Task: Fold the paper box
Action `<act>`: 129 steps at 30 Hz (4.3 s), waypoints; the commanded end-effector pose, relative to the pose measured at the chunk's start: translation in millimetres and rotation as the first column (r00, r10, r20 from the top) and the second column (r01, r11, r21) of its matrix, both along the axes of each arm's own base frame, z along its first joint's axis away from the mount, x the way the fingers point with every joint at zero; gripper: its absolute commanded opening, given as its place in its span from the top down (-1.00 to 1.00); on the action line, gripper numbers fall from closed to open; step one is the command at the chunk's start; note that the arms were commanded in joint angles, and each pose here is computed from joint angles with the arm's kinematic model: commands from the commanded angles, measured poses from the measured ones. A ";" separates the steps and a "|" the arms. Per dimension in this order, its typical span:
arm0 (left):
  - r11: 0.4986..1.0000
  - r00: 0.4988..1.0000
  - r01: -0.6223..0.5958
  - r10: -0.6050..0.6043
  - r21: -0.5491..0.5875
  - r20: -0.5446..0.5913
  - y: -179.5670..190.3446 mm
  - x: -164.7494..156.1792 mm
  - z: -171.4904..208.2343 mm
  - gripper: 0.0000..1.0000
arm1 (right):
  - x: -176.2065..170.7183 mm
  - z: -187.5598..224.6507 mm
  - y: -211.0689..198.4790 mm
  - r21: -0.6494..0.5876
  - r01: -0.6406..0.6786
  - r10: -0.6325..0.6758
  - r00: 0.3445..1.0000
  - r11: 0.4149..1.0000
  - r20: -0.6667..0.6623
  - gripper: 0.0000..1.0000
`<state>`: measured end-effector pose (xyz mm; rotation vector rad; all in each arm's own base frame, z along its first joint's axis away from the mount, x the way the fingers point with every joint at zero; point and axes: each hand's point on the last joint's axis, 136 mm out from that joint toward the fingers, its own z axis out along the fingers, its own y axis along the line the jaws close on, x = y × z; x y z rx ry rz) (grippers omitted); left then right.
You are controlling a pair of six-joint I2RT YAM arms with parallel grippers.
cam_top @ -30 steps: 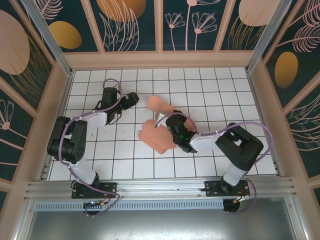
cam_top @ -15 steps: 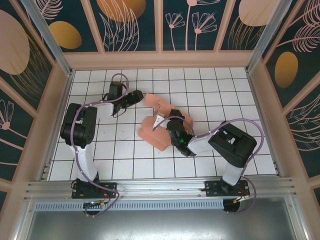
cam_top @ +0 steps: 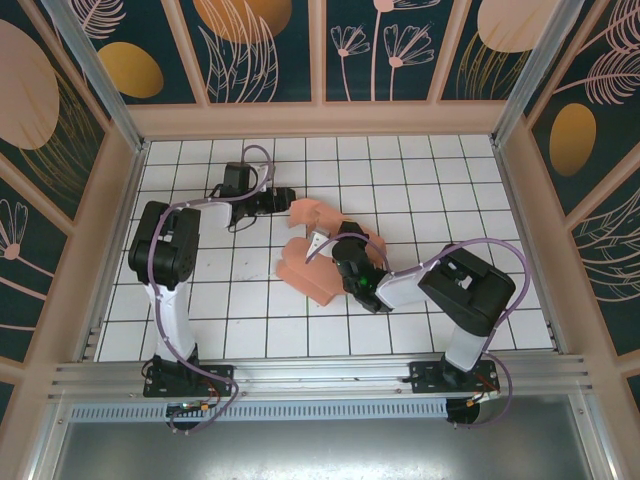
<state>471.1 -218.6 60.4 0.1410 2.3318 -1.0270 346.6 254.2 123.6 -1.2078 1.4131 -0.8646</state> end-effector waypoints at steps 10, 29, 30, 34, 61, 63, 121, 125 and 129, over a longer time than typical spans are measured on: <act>0.992 0.979 0.108 -0.094 -0.070 0.178 -14.1 -53.5 35.0 -0.38 | 7.6 13.6 2.7 0.061 0.007 -0.008 1.000 0.998 0.014 1.00; 0.978 0.951 0.202 -0.185 -0.045 0.249 -39.4 -75.4 31.3 -0.41 | 13.8 8.3 6.3 0.087 0.011 -0.009 0.999 0.996 -0.031 1.00; 0.978 0.950 0.205 -0.188 -0.042 0.250 -39.8 -76.1 31.2 -0.40 | 14.1 7.7 6.2 0.084 0.011 -0.009 0.999 0.996 -0.034 1.00; 0.974 0.941 0.225 -0.213 -0.017 0.264 -44.4 -81.6 29.5 -0.39 | 14.2 5.9 7.6 0.088 0.008 -0.004 0.999 0.996 -0.050 1.00; 0.982 0.946 0.189 -0.188 0.024 0.264 -54.7 -68.9 24.9 -0.04 | 12.4 6.5 28.3 0.142 -0.023 0.042 0.990 0.990 -0.132 1.00; 0.981 0.947 0.192 -0.192 0.028 0.258 -55.1 -69.9 21.9 -0.03 | 12.3 4.9 29.6 0.139 -0.026 0.046 0.989 0.990 -0.143 1.00; 0.963 0.891 0.215 -0.261 0.161 0.373 -49.7 -90.4 2.9 0.80 | 11.6 35.6 57.1 0.351 -0.023 0.114 0.964 0.936 -0.240 0.13; 0.965 0.887 0.208 -0.254 0.158 0.386 -48.8 -90.5 5.2 0.79 | 5.1 53.6 59.5 0.506 -0.003 0.174 0.941 0.862 -0.291 -0.07; 0.972 0.883 0.195 -0.234 0.134 0.408 -49.1 -89.9 12.6 0.79 | -3.2 72.7 56.3 0.672 0.031 0.257 0.910 0.740 -0.325 -0.14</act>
